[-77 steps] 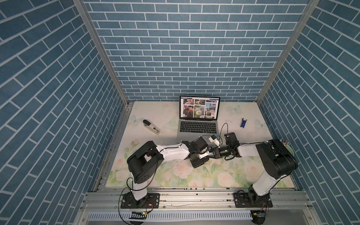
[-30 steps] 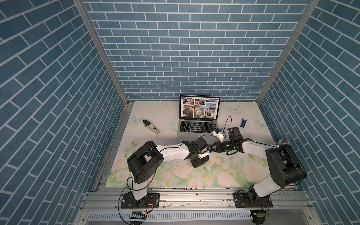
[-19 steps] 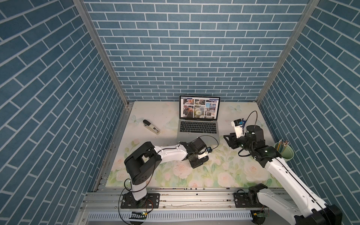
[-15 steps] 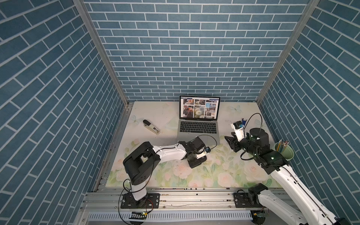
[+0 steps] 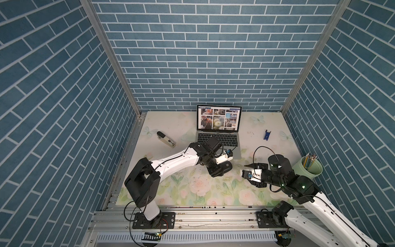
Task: Remove the wireless mouse receiver from the laptop
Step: Insert the USB plug into the mouse, then adjust the mouse at the center of the board.
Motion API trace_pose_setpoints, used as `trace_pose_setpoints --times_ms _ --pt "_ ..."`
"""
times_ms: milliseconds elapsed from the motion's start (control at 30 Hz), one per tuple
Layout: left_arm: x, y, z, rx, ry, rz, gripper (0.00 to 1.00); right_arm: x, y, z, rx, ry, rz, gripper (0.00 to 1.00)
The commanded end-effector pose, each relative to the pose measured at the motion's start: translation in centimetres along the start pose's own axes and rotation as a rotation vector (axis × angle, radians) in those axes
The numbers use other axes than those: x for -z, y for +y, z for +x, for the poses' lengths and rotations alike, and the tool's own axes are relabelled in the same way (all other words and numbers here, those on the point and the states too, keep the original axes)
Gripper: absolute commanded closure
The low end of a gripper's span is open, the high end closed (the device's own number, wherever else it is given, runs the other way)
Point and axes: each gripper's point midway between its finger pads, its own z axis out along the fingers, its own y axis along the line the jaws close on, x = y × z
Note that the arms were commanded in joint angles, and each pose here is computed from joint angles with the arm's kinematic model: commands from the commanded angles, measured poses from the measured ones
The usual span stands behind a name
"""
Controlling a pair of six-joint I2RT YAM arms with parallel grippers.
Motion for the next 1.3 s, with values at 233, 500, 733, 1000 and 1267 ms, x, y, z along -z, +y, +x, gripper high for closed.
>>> trace_pose_setpoints --times_ms 233,500,733,1000,1267 --pt "1.4 -3.8 -0.2 0.028 -0.013 0.191 0.46 -2.0 -1.4 -4.3 0.196 -0.124 0.008 0.45" --pt "1.8 -3.5 -0.6 0.021 -0.015 0.173 0.46 -3.0 -0.7 -5.1 0.210 -0.110 -0.031 0.41" --pt "2.1 -3.7 -1.4 0.029 -0.026 0.184 0.46 -4.4 -0.2 -5.0 0.211 -0.093 -0.040 0.38" --pt "2.9 -3.6 -1.9 0.016 -0.033 0.172 0.46 -5.3 0.1 -5.1 0.217 -0.081 -0.048 0.37" --pt "3.3 -4.1 -2.0 0.021 -0.041 0.192 0.46 -6.4 -0.1 -4.1 0.235 -0.013 -0.001 0.38"
